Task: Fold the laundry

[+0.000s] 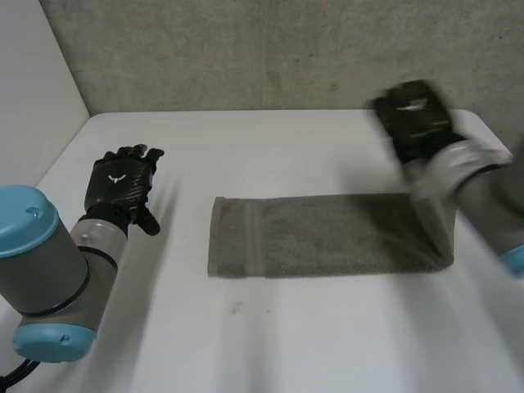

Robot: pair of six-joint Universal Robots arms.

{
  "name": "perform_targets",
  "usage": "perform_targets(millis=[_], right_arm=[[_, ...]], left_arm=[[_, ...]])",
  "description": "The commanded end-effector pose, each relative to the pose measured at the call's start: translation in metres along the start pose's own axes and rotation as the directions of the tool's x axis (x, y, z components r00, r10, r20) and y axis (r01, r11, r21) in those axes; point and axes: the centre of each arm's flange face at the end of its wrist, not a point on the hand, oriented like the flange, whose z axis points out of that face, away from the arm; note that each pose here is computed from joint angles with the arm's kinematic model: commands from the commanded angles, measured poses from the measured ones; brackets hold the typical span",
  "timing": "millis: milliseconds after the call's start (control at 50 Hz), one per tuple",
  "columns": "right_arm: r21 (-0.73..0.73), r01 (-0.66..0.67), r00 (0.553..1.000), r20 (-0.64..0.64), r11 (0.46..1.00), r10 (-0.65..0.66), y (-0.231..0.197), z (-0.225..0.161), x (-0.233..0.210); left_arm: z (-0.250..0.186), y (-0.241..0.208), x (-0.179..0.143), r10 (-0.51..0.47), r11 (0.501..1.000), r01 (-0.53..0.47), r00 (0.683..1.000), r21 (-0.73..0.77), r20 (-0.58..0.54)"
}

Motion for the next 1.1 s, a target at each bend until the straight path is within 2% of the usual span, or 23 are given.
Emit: perform_targets(millis=[20,60,120,160,240,300,320,340,360,380,400,420,440,460,500,560,600,620,660,760,880,1100], right_arm=[[0.115,-0.036,0.947,0.323,0.993,-0.003,-0.035,-0.007,-0.130],[0.097,-0.043,0.914,0.406,0.994,0.000,-0.026,-0.012,-0.168],[0.082,-0.044,0.894,0.448,0.996,0.002,-0.018,-0.016,-0.187],[0.051,-0.045,0.856,0.517,0.998,0.012,-0.004,-0.025,-0.220],[0.024,-0.029,0.847,0.531,0.999,0.012,0.007,-0.028,-0.231],[0.016,-0.039,0.866,0.500,0.999,0.026,0.001,-0.025,-0.223],[0.024,-0.051,0.888,0.460,0.998,0.034,-0.010,-0.023,-0.211],[0.020,-0.071,0.927,0.370,0.997,0.058,-0.018,-0.014,-0.186],[0.020,-0.071,0.927,0.369,0.997,0.058,-0.018,-0.014,-0.186],[-0.010,-0.100,0.967,0.234,0.995,0.100,-0.016,0.000,-0.147],[-0.010,-0.100,0.967,0.233,0.995,0.100,-0.016,0.000,-0.146],[-0.036,-0.148,0.984,0.095,0.988,0.150,-0.011,0.012,-0.108],[-0.053,-0.212,0.977,-0.018,0.976,0.211,-0.003,0.020,-0.077],[-0.053,-0.212,0.977,-0.019,0.976,0.212,-0.003,0.020,-0.076],[-0.076,-0.308,0.948,-0.106,0.948,0.300,0.011,0.029,-0.045],[-0.113,-0.338,0.938,-0.117,0.934,0.326,0.022,0.031,-0.039],[-0.208,-0.386,0.921,-0.137,0.898,0.364,0.048,0.035,-0.034],[-0.209,-0.387,0.921,-0.137,0.898,0.365,0.048,0.035,-0.034],[-0.262,-0.436,0.899,-0.153,0.861,0.409,0.064,0.040,-0.036],[-0.276,-0.502,0.865,-0.183,0.819,0.468,0.083,0.052,-0.039],[-0.289,-0.514,0.857,-0.212,0.807,0.470,0.109,0.066,-0.040],[-0.340,-0.522,0.853,-0.229,0.782,0.470,0.131,0.068,-0.045]], left_arm=[[0.000,0.001,0.000,0.000,1.000,0.000,1.000,-0.002,0.000],[-0.001,0.001,0.000,0.000,1.000,0.000,1.000,-0.003,-0.004],[-0.001,0.002,0.000,0.000,1.000,0.000,1.000,-0.003,-0.004],[-0.001,0.002,0.001,0.000,1.000,-0.001,1.000,-0.005,-0.005],[-0.002,0.002,0.001,0.001,1.000,-0.001,1.000,-0.006,-0.007],[-0.003,0.003,0.002,0.001,1.000,-0.001,1.000,-0.009,-0.009],[-0.003,0.004,0.002,0.003,1.000,-0.003,1.000,-0.010,-0.009],[-0.003,0.004,0.002,0.003,1.000,-0.003,1.000,-0.010,-0.009],[-0.004,0.004,0.003,0.003,1.000,-0.003,1.000,-0.011,-0.013],[-0.004,0.004,0.003,0.003,1.000,-0.003,1.000,-0.011,-0.014],[-0.004,0.004,0.003,0.003,1.000,-0.003,1.000,-0.011,-0.014],[-0.004,0.003,0.003,0.003,1.000,-0.003,1.000,-0.009,-0.015],[-0.004,0.003,0.004,0.003,1.000,-0.003,1.000,-0.009,-0.017],[-0.004,0.003,0.004,0.003,1.000,-0.003,1.000,-0.009,-0.017],[-0.005,0.004,0.004,0.003,1.000,-0.004,1.000,-0.010,-0.019],[-0.005,0.005,0.005,0.005,1.000,-0.006,1.000,-0.014,-0.021],[-0.005,0.007,0.006,0.008,1.000,-0.008,1.000,-0.020,-0.023],[-0.005,0.007,0.006,0.008,1.000,-0.008,1.000,-0.020,-0.023],[-0.005,0.007,0.006,0.009,1.000,-0.010,1.000,-0.020,-0.023],[-0.005,0.008,0.006,0.009,1.000,-0.010,1.000,-0.022,-0.024],[-0.004,0.007,0.006,0.009,1.000,-0.010,1.000,-0.020,-0.023],[-0.004,0.008,0.006,0.012,1.000,-0.013,1.000,-0.020,-0.024]])
